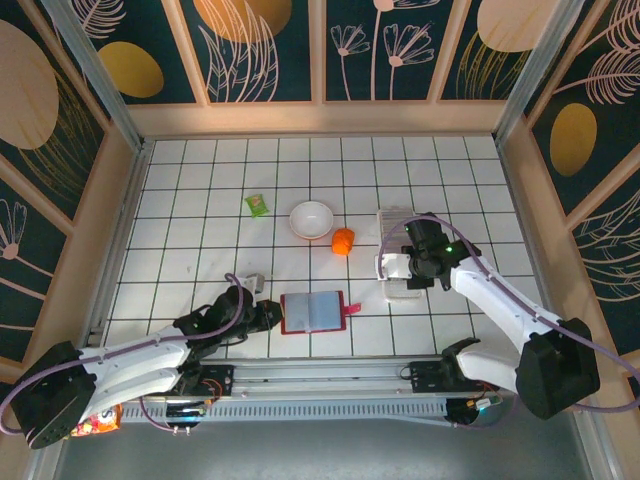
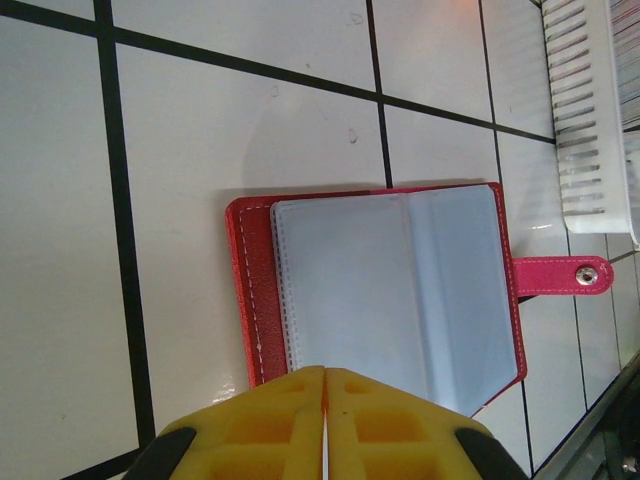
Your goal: Put the credit cards into the card holder
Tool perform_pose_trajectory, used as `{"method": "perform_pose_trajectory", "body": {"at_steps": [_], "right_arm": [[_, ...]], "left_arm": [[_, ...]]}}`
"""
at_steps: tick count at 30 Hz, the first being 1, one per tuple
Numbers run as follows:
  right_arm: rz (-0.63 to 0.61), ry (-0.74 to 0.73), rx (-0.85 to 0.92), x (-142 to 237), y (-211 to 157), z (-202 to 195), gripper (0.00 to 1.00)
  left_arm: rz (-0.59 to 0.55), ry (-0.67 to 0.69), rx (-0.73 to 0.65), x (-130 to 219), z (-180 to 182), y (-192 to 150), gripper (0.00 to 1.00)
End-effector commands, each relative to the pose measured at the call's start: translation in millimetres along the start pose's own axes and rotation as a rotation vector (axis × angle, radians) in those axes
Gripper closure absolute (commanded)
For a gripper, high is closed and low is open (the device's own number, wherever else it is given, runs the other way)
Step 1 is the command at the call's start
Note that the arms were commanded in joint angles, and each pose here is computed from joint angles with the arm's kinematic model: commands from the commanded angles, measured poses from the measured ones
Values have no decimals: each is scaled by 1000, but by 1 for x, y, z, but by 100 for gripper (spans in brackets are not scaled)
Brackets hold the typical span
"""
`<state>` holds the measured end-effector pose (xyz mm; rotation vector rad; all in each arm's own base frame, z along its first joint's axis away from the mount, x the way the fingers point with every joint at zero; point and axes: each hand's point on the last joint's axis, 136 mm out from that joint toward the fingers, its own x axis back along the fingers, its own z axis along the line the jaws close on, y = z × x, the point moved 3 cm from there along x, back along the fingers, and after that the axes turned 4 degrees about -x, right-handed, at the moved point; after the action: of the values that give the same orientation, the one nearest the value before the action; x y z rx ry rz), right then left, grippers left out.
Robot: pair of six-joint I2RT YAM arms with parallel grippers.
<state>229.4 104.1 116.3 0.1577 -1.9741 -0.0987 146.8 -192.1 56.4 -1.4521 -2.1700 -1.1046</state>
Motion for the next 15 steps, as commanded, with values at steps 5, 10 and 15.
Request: {"method": "perform_pose_trajectory", "body": {"at_steps": [5, 10, 15], "right_arm": [[17, -92, 19, -7, -4, -10, 80], [49, -74, 34, -12, -10, -4, 77], [57, -76, 36, -11, -11, -5, 77]], "left_arm": [[0, -39, 9, 1, -4, -2, 91], [1, -40, 12, 1, -4, -3, 91], [-1, -39, 15, 1, -3, -3, 91]]}}
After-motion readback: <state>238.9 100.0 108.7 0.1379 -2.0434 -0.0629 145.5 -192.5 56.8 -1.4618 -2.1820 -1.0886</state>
